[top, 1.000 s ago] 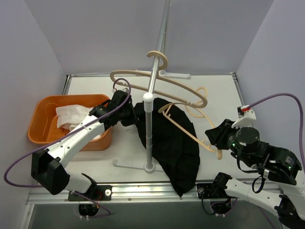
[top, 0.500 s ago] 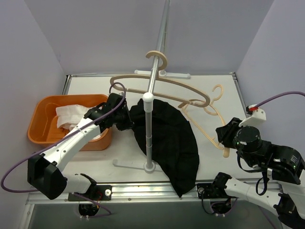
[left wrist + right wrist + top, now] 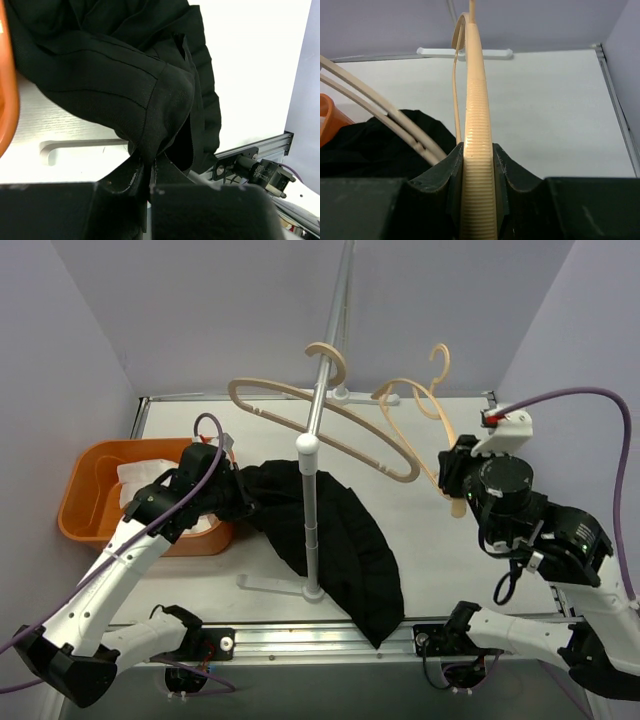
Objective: Remove the skirt from the hanger
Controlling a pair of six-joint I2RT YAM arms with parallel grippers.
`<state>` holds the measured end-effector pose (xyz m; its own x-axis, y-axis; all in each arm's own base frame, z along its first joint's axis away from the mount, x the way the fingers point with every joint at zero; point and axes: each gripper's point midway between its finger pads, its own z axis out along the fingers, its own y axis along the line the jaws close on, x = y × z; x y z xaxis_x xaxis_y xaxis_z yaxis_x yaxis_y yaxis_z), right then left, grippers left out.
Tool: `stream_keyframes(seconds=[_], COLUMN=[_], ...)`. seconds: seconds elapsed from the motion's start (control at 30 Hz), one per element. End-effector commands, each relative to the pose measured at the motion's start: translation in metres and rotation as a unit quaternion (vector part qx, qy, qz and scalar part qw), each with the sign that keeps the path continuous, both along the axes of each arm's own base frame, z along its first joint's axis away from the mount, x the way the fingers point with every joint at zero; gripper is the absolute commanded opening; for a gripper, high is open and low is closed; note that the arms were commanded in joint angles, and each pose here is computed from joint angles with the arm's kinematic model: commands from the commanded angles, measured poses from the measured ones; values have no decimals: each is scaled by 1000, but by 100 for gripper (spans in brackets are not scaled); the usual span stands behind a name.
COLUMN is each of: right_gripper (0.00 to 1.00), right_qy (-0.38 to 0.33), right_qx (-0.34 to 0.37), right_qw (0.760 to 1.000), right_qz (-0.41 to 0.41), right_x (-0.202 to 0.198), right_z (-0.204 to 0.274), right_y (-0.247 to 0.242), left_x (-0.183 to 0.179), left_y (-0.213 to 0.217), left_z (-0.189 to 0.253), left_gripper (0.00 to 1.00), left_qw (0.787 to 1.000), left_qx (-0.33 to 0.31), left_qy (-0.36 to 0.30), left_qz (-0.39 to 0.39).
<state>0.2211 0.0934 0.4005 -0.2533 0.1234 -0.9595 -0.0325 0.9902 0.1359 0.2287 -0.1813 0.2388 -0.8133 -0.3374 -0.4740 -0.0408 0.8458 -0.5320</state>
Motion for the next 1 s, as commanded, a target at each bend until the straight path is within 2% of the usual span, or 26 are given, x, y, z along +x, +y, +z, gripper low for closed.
stream_keyframes(seconds=[0.0, 0.07, 0.2, 0.3, 0.43, 0.6, 0.83, 0.97], right_gripper=[0, 0, 0, 0, 0, 0, 0, 0], right_qy=[-96, -125, -139, -141, -142, -152, -170, -153], right_qx=[-26, -40, -103, -111, -89, -68, -51, -68], right_qw=[993, 989, 975, 970, 971, 971, 968, 964], right_qz=[58, 75, 139, 166, 172, 170, 176, 206], right_x=[20, 24, 41, 55, 73, 75, 68, 76], right_z=[60, 79, 85, 86, 86, 89, 98, 88], right_y=[28, 35, 71, 88, 87, 80, 80, 97], left_x=[-9, -12, -15, -19, -25, -29, -22, -15], left_y=[9, 13, 17, 16, 15, 18, 26, 26], left_z=[18, 22, 27, 33, 48, 85, 127, 147], left_gripper=[2, 2, 2, 2, 2, 2, 2, 2], left_qw=[1000, 999, 999, 999, 998, 995, 990, 988], left_qx=[-3, 2, 3, -11, -33, -51, -37, -38], left_qy=[-24, -31, -37, -41, -54, -87, -134, -152], left_qz=[-9, -14, -17, -15, -16, -16, -9, -6])
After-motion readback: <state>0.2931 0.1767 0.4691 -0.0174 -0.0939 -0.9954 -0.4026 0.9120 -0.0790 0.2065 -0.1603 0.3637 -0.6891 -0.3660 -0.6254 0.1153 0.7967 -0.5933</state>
